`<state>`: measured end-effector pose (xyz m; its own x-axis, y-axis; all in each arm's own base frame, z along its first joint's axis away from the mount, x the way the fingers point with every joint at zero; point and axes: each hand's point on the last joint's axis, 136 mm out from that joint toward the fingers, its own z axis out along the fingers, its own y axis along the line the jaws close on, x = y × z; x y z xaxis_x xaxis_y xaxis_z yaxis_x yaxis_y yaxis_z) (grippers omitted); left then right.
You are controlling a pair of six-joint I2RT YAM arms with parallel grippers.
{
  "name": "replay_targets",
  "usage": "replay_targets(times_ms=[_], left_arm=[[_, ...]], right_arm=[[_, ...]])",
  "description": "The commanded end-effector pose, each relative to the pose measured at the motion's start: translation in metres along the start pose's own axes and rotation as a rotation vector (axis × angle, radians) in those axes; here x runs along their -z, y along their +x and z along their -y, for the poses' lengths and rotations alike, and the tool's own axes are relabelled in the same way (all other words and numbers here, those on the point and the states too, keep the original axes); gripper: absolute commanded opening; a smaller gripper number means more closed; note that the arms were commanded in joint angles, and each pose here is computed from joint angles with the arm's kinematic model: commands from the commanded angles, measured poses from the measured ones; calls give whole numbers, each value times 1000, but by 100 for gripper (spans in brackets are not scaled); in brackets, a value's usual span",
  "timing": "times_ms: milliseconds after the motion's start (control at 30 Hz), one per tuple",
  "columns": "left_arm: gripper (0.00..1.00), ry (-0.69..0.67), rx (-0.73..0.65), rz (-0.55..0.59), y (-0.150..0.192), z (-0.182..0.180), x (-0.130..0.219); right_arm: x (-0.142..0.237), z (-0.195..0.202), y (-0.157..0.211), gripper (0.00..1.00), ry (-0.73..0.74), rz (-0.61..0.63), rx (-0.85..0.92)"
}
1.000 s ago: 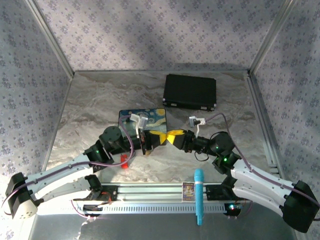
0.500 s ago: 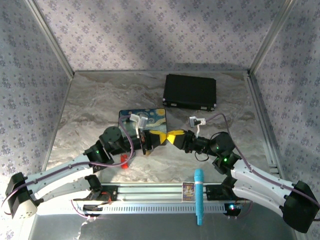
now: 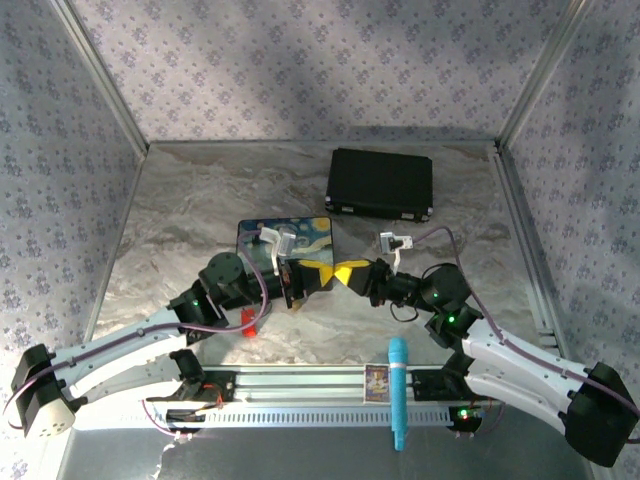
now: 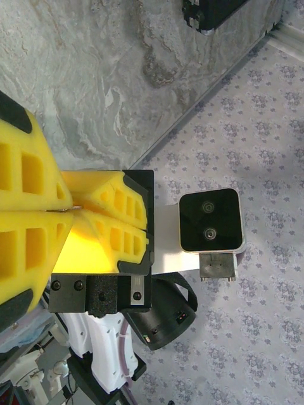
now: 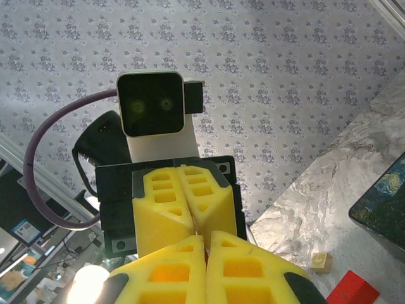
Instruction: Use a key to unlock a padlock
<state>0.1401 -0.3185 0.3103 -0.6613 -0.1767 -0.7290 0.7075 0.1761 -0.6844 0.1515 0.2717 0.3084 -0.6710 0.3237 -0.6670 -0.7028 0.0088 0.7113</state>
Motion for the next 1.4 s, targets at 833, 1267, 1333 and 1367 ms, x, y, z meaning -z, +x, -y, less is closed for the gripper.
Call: replay_targets(times_ms=[833, 1267, 1333, 1367], left_arm=[[66, -916, 293, 78, 71, -173, 100], [68, -1047, 207, 18, 115, -221, 92], [66, -1082, 210, 14, 120, -229, 95], [65, -1086, 215, 11, 122, -232, 93]], right_arm=[[22, 92, 40, 0, 421, -79, -32], [5, 107, 61, 0, 438, -149, -60], [3, 108, 63, 0, 443, -155, -60], [3, 109, 64, 0, 444, -157, -61]])
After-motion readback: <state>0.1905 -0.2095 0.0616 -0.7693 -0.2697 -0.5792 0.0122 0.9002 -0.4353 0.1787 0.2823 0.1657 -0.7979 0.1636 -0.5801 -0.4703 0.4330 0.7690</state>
